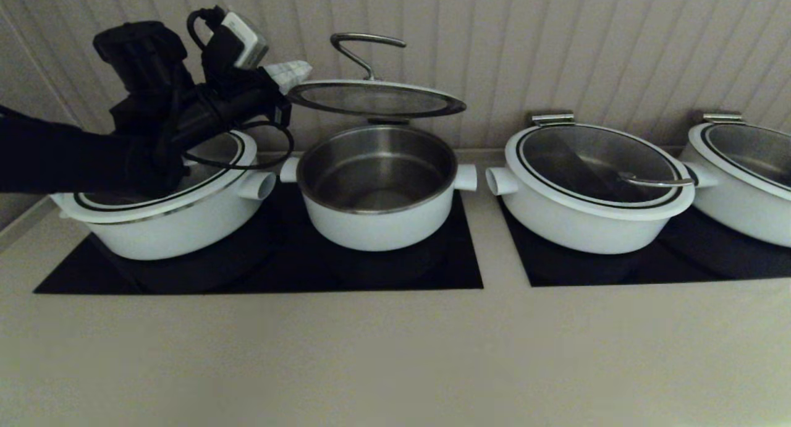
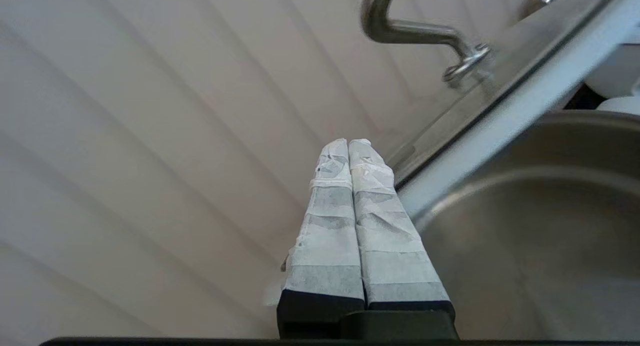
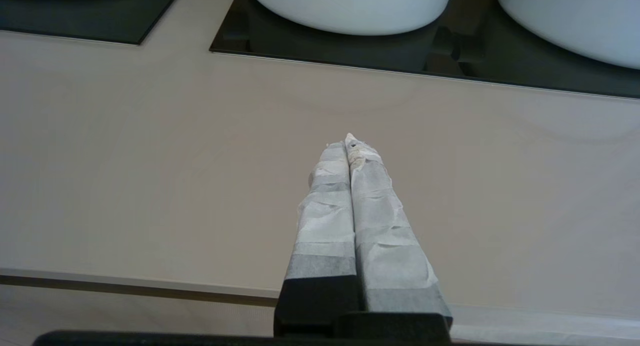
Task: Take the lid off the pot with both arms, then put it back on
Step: Close the pot lid
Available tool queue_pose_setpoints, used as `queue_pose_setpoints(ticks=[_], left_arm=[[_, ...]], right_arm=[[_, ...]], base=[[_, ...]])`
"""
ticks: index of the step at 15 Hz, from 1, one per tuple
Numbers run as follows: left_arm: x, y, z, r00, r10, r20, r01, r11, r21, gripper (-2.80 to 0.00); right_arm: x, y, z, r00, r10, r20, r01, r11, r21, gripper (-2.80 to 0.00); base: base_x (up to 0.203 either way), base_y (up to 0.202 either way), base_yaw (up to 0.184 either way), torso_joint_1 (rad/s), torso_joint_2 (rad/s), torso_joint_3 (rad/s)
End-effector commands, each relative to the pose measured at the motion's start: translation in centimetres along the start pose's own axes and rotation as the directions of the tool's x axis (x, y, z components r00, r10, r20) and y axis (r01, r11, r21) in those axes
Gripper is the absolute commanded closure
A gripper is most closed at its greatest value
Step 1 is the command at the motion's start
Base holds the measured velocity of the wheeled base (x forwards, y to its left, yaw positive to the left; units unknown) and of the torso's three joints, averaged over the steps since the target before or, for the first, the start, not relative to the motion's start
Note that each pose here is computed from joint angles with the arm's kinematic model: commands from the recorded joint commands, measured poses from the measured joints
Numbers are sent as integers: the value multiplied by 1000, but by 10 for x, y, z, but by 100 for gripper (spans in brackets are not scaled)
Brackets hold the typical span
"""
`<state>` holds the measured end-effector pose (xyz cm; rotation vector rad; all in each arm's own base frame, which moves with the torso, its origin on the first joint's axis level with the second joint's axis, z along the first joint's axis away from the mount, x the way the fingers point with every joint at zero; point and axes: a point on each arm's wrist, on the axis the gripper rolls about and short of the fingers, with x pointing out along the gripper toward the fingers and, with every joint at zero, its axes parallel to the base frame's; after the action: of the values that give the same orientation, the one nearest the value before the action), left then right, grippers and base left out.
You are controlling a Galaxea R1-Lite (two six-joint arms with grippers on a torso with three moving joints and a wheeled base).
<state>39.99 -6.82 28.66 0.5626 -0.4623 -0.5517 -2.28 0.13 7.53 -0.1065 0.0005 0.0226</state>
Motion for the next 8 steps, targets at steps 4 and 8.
queue_pose_setpoints(ticks=[4, 8], left_arm=[[1, -4, -7, 1000, -11, -8, 11, 1000, 10, 0], [0, -4, -6, 1000, -13, -8, 13, 1000, 16, 0]], right_arm=[[0, 0, 0, 1000, 0, 0, 0, 1000, -1, 0], [0, 0, 0, 1000, 0, 0, 0, 1000, -1, 0]], base=[[0, 0, 0, 0, 0, 0], [0, 0, 0, 0, 0, 0]])
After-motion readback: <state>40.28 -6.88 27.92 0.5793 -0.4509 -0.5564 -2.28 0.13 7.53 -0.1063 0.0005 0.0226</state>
